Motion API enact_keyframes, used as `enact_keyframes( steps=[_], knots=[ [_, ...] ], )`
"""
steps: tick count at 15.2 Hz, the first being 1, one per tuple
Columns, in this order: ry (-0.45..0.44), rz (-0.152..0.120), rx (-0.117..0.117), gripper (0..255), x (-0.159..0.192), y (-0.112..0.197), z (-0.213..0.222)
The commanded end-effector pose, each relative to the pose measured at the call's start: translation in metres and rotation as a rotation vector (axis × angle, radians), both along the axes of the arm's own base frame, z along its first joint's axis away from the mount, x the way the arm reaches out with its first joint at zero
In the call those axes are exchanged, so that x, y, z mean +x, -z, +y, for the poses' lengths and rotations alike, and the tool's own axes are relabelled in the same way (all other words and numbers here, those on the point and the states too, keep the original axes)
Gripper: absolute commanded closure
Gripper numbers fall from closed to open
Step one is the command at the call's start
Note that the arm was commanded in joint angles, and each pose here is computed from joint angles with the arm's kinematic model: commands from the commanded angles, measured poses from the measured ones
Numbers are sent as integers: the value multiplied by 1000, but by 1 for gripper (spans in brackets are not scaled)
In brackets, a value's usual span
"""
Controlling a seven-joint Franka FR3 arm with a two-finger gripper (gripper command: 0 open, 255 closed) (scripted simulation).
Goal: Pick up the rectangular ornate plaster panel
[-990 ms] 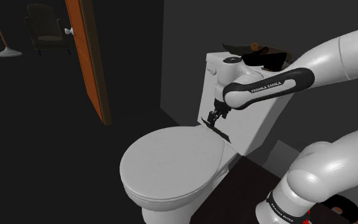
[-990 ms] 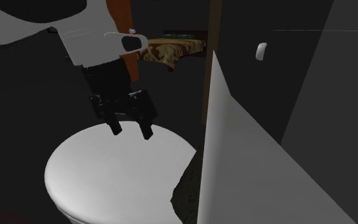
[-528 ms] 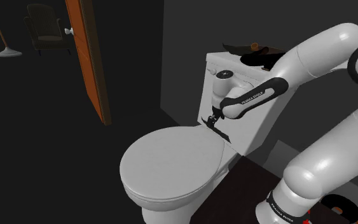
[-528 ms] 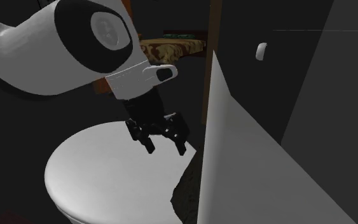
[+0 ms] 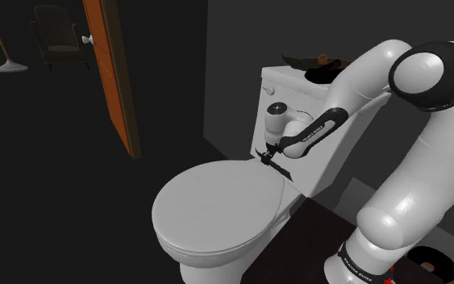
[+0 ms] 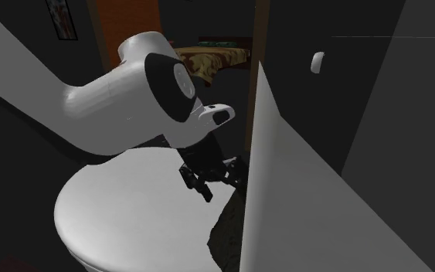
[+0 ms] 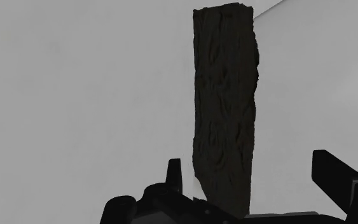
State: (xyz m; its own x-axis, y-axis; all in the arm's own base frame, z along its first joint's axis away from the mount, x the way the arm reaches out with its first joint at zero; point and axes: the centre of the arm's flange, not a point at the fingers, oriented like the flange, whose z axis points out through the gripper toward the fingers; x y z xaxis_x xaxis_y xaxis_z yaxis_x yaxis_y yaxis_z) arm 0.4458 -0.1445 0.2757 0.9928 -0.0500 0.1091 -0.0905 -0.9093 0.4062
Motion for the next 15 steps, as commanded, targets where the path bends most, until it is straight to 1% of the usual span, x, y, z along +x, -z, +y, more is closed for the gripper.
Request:
enact_keyframes(
  steps=[1,3,5,6,15],
  knots=[
    [-1,-1,-1,0,1,11,-2],
    [-1,-1,-1,0,1,21,-2],
    [-1,-1,-1,0,1,24,-2],
    [-1,-1,-1,255,1,24,-2],
    [-1,-1,-1,255,1,24,-2]
  ],
)
